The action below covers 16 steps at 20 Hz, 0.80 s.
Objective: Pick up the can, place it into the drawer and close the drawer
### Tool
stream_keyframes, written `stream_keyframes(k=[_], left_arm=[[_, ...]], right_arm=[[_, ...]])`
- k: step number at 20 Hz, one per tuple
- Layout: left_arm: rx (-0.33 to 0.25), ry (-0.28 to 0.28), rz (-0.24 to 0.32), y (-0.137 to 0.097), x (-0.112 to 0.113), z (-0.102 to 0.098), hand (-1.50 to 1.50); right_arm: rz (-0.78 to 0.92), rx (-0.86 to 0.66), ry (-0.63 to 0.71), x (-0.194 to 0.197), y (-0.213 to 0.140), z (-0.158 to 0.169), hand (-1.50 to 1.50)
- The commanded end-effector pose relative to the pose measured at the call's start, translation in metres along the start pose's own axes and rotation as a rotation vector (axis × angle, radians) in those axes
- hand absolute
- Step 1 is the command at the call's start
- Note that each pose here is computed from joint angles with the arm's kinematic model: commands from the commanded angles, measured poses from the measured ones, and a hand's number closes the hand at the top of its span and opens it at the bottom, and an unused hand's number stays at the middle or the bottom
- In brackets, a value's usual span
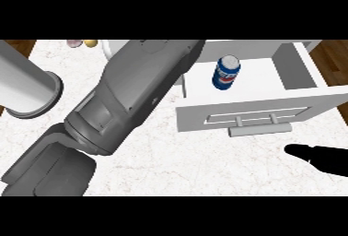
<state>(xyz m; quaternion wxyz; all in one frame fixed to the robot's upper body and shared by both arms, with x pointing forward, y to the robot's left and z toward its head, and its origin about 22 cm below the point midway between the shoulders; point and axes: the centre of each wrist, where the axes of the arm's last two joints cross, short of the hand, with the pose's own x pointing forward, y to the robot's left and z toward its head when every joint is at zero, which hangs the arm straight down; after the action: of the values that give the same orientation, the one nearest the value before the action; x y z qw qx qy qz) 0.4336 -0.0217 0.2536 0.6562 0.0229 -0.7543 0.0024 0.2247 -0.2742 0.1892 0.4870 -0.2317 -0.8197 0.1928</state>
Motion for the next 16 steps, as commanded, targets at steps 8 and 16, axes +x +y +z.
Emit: stream_keyframes(k=[8,16], left_arm=[[0.006,-0.021,-0.011,-0.002,0.009,-0.002,-1.50],[-0.027,-0.010,0.000,0.010,0.002,-0.008,-1.50]], right_arm=[[0.327,0.116,-0.034,-0.034,0.067,-0.040,-1.50],[0.517,0.180,-0.023,-0.072,0.122,-0.063,-1.50]])
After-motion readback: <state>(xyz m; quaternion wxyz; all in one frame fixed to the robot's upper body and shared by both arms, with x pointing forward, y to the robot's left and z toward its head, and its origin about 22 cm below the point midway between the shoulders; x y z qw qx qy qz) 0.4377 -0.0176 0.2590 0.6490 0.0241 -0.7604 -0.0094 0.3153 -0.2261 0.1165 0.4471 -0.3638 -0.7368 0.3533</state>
